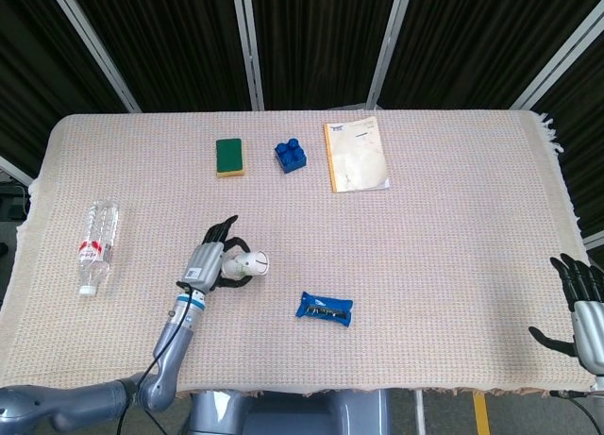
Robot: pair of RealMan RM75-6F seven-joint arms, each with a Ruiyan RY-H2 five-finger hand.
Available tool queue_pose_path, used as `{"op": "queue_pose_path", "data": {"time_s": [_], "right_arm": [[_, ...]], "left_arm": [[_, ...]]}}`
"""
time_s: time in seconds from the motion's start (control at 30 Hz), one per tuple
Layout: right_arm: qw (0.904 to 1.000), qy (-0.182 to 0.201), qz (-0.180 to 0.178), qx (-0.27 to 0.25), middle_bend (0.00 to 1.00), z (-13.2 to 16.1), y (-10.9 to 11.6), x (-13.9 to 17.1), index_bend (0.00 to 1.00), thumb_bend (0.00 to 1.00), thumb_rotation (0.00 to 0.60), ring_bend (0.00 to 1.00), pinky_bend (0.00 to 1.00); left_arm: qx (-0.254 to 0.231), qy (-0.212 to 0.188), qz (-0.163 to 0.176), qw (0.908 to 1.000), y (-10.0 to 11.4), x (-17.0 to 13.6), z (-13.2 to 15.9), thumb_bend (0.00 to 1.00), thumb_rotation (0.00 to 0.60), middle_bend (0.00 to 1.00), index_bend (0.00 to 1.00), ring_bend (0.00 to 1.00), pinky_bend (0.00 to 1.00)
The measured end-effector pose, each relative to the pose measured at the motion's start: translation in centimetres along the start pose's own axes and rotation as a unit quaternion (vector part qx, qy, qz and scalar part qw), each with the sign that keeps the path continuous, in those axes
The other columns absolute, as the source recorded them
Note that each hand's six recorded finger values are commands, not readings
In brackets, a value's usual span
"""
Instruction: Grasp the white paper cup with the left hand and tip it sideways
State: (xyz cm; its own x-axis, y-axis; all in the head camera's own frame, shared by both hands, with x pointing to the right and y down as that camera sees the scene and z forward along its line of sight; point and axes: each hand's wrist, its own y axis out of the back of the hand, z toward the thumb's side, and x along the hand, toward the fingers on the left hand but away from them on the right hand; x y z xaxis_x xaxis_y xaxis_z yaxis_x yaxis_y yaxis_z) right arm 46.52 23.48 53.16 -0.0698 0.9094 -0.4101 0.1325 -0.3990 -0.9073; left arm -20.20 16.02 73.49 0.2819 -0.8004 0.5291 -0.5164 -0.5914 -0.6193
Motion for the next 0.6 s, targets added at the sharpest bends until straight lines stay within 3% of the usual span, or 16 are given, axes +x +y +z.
{"op": "queue_pose_path", "data": {"time_s": [0.4,0.47,0.53,0.6], "right_arm": [[1.0000,0.001,0.006,0.006,0.00,0.3,-0.4,0.1,0.00,0.00,0.600,0.00,0.00],[1.0000,0.002,0.007,0.005,0.00,0.4,-0.4,0.1,0.00,0.00,0.600,0.00,0.00],[1.0000,0.003,0.007,0.004,0.00,0.4,-0.4,0.1,0.00,0.00,0.600,0.00,0.00],[0.9999,0.001,0.008,0.006,0.00,0.3,-0.4,0.1,0.00,0.00,0.600,0.00,0.00]], "left_arm": [[0.022,0.018,0.006,0.9996,2.4,-1.0,-3.1,0.13,0.600,0.00,0.37,0.00,0.00],[0.026,0.021,0.004,0.9994,2.5,-1.1,-3.5,0.13,0.600,0.00,0.28,0.00,0.00],[0.030,0.025,0.002,0.9992,2.7,-1.3,-4.0,0.13,0.600,0.00,0.08,0.00,0.00],[0.033,0.027,0.001,0.9991,3.1,-1.6,-4.5,0.13,0.600,0.00,0.00,0.00,0.00]]}}
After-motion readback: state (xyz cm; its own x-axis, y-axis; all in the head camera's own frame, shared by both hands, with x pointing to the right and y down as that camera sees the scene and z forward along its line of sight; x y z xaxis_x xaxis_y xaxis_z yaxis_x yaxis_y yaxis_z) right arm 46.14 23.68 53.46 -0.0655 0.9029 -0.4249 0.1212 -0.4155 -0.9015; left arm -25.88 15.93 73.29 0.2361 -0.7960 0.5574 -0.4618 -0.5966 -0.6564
